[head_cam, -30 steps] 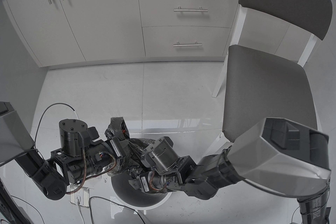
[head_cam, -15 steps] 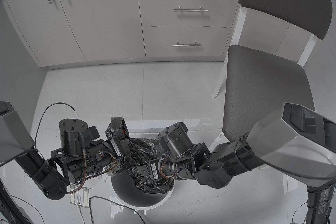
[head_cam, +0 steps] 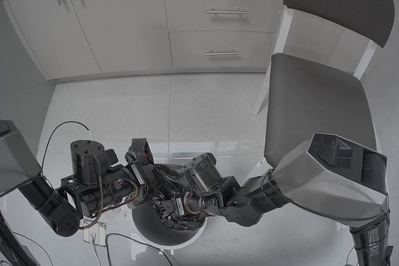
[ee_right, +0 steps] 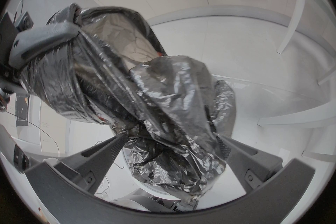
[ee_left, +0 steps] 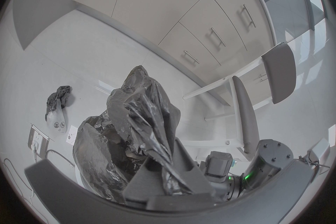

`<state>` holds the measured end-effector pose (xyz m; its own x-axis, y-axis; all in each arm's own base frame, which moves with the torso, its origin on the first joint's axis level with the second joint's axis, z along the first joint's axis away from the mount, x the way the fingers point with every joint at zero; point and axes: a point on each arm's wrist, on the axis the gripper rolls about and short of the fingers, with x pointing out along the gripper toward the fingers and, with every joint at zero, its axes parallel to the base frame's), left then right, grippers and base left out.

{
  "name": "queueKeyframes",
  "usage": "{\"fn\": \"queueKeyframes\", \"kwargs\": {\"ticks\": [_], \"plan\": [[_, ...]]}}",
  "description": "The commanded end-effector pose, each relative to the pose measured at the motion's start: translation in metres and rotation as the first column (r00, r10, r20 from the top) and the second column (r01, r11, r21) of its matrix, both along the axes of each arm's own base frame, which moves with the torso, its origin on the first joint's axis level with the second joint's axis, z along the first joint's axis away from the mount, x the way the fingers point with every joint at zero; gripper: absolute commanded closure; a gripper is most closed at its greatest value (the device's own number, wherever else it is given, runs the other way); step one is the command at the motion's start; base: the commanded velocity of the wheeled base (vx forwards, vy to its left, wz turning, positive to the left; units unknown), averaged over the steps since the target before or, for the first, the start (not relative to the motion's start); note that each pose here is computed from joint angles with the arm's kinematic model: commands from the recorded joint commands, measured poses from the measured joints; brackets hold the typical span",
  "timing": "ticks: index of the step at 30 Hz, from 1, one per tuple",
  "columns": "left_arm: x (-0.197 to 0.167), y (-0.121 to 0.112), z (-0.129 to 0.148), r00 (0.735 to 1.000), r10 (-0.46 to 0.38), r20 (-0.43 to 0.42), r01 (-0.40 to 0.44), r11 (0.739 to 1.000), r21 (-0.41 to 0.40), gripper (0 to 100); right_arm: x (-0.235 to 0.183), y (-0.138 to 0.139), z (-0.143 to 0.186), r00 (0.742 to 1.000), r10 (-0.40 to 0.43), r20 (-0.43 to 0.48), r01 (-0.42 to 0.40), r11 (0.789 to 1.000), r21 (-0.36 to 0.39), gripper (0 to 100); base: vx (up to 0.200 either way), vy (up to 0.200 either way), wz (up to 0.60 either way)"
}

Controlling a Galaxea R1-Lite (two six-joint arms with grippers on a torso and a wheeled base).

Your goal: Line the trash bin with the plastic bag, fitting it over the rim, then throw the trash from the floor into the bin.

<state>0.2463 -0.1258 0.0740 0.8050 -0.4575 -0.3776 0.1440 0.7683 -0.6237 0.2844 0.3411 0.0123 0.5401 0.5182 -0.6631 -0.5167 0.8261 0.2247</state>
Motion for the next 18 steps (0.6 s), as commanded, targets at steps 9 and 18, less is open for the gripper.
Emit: {"fn": "queueKeyframes", "kwargs": {"ticks": [9,18], "plan": [[0.002,0.006,-0.001,1.0,0.019,-0.005,-0.019,1.0,0.002,100,-0.015,0.031,-0.035,0.997,0.075,-0.032,-0.076,0.997,-0.024,0,0.0,0.0,0.0],[0.002,0.008,-0.002,1.0,0.016,-0.01,-0.016,1.0,0.001,100,0.002,0.036,-0.059,0.998,0.054,-0.034,-0.055,0.998,-0.032,0,0.0,0.0,0.0]]}}
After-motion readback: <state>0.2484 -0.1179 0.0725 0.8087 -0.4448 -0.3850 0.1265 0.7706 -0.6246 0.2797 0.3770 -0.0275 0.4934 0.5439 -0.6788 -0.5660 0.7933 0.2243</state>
